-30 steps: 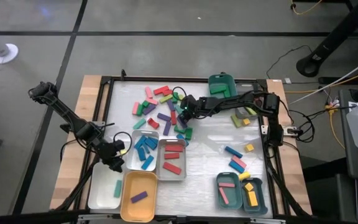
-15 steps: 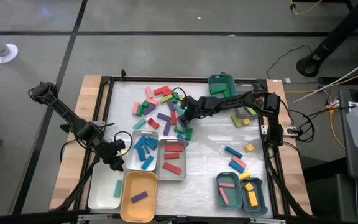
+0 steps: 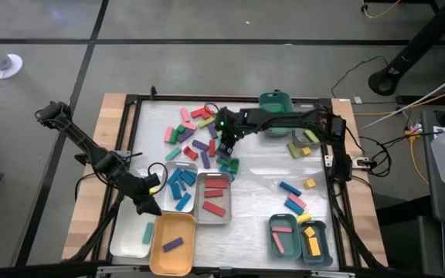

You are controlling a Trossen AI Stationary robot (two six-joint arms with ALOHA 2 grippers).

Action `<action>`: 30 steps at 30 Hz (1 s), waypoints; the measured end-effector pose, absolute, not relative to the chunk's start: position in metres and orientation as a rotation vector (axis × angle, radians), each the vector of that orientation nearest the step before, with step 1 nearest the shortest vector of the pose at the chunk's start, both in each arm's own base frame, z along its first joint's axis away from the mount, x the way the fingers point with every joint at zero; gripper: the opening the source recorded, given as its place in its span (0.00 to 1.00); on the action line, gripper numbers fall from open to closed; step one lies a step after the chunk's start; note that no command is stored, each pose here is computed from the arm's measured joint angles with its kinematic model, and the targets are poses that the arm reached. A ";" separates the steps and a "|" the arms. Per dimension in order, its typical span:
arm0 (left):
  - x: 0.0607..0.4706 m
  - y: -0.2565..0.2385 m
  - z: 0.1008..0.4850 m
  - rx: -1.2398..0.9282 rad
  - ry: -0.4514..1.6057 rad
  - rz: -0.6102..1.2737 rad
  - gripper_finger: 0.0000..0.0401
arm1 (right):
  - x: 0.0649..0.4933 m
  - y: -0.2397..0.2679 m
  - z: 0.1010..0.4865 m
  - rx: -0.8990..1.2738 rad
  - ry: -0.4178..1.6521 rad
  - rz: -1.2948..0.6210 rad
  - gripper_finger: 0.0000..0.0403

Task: Sort blocks
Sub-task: Put the red block into the gray bin

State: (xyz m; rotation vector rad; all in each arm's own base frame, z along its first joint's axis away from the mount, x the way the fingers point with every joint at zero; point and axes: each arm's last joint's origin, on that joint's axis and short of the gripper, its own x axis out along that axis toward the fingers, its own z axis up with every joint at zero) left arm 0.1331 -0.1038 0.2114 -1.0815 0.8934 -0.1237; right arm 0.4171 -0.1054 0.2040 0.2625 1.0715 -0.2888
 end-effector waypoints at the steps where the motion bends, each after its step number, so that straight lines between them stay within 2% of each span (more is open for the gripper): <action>1: 0.134 -0.104 0.213 -1.079 0.880 -0.140 0.38 | 0.419 -0.106 0.212 0.267 1.066 -0.258 0.33; 8: 0.137 -0.104 0.217 -0.941 0.775 -0.193 0.38 | 0.426 -0.095 0.257 0.366 1.032 0.006 0.33; 12: 0.140 -0.098 0.217 -0.779 0.649 -0.110 0.38 | 0.433 -0.072 0.265 0.388 0.979 0.223 0.33; 16: 0.146 -0.087 0.218 -0.663 0.526 0.036 0.38 | 0.439 -0.038 0.266 0.310 0.955 0.362 0.33; 21: 0.154 -0.071 0.219 -0.608 0.428 0.212 0.38 | 0.445 0.008 0.268 0.116 0.915 0.429 0.34; 25: 0.158 -0.058 0.219 -0.545 0.407 0.280 0.38 | 0.447 0.040 0.269 -0.020 0.878 0.409 0.34; 30: 0.163 -0.045 0.219 -0.459 0.402 0.339 0.38 | 0.444 0.067 0.270 -0.081 0.877 0.413 0.34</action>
